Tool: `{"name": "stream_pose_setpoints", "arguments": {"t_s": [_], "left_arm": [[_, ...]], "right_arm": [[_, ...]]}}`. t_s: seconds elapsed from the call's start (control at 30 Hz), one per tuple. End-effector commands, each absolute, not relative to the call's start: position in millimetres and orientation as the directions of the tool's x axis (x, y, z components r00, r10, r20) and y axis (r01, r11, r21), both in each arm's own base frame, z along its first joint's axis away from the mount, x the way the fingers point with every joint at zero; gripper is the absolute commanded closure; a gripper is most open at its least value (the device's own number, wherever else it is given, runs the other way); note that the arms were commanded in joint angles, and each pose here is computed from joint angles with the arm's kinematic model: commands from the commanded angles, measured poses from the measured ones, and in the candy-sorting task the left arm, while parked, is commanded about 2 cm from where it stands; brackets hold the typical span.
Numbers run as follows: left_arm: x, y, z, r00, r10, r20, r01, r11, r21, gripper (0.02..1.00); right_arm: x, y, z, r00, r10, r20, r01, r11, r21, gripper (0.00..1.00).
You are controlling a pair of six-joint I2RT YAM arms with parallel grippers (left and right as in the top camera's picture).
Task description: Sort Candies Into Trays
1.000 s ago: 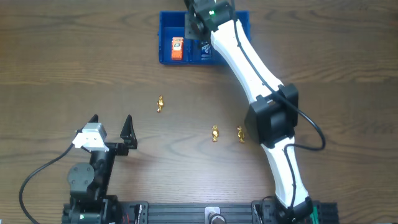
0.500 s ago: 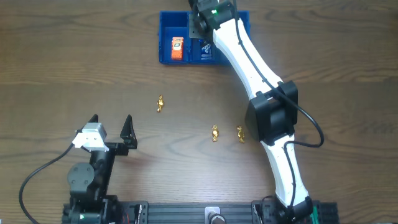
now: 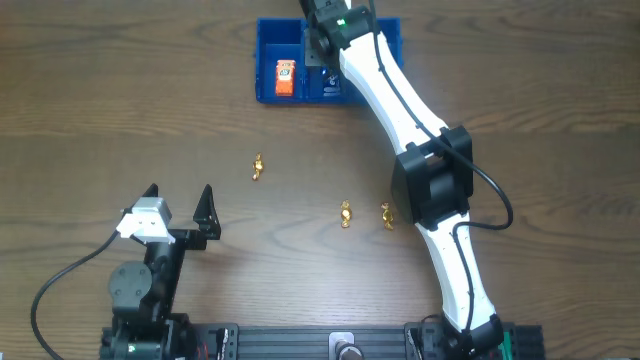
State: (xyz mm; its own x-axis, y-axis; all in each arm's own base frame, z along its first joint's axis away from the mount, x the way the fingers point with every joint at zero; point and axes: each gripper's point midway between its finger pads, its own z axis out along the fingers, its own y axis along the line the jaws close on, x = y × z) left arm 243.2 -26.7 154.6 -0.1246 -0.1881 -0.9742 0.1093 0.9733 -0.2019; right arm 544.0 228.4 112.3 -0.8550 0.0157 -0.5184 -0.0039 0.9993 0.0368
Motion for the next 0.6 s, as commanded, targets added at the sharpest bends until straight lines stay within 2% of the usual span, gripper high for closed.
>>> {"name": "stream_pose_setpoints", "arguments": {"t_s": [0.03, 0.2, 0.33, 0.47, 0.6], "left_arm": [[242, -29, 138, -0.172, -0.175, -0.969, 0.115, 0.974, -0.197, 0.023], [242, -29, 138, -0.172, -0.175, -0.969, 0.115, 0.974, -0.197, 0.02], [242, -29, 138, -0.172, -0.175, -0.969, 0.115, 0.974, -0.197, 0.02], [242, -29, 138, -0.172, -0.175, -0.969, 0.115, 0.974, -0.197, 0.02], [242, -29, 138, -0.172, -0.175, -0.969, 0.115, 0.974, -0.197, 0.02]], "right_arm": [[552, 224, 118, -0.841, 0.026, -0.54, 0.008, 0.999, 0.036, 0.18], [546, 231, 134, -0.838, 0.023, -0.546, -0.012, 0.998, 0.061, 0.141], [529, 243, 183, -0.806, 0.013, -0.591, -0.048, 0.995, 0.087, 0.134], [487, 273, 224, -0.796, -0.047, -0.604, -0.131, 0.987, 0.095, 0.13], [439, 304, 215, -0.845, -0.093, -0.526, -0.163, 0.983, 0.088, 0.132]]}}
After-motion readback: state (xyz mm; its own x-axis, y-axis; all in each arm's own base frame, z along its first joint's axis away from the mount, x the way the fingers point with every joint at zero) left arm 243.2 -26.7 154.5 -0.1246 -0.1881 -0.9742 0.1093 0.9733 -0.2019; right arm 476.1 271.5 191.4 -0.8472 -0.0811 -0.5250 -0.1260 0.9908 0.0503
